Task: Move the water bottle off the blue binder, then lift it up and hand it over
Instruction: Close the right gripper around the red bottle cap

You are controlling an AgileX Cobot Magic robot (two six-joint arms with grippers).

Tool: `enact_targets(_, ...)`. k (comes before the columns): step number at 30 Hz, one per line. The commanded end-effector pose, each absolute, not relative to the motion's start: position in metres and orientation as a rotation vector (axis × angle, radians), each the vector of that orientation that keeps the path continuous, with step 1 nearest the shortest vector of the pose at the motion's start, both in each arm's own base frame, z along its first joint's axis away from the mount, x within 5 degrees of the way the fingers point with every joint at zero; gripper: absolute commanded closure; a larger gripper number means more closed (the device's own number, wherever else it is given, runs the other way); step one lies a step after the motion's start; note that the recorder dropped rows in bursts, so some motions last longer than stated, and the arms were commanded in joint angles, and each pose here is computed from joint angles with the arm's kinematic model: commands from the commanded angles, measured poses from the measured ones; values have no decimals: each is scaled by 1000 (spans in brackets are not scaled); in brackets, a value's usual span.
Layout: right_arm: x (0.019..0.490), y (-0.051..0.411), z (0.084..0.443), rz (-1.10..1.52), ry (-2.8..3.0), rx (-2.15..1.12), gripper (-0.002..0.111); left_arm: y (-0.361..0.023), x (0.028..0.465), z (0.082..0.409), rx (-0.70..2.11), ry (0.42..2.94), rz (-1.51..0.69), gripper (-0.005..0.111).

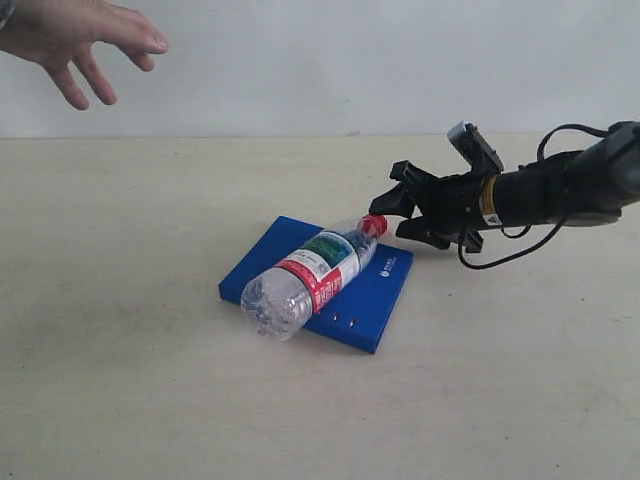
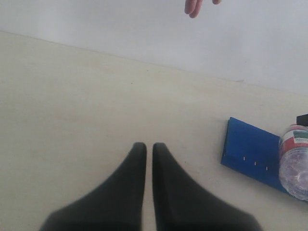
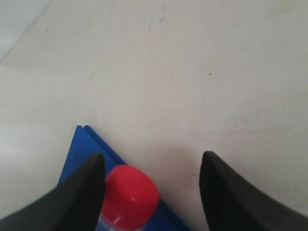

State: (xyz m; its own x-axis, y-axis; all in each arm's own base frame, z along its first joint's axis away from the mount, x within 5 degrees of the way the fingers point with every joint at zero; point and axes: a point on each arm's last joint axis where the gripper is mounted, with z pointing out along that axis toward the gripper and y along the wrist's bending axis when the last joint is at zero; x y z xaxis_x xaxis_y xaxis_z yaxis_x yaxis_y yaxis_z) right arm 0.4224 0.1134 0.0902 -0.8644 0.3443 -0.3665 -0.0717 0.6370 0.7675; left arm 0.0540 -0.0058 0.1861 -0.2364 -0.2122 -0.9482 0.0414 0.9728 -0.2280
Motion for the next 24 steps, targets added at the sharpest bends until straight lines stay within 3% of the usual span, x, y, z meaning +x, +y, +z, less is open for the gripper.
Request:
enact_targets(1, 428, 116, 101, 1151, 2396, 100, 57, -6, 54, 186, -133, 1791, -253, 102)
enact_targets(10, 426, 121, 106, 1260, 2386, 104, 57, -6, 54, 186, -133, 1791, -253, 102)
enact_targets(24, 426, 126, 103, 1210, 2421, 147, 57, -6, 54, 186, -133, 1791, -253, 102)
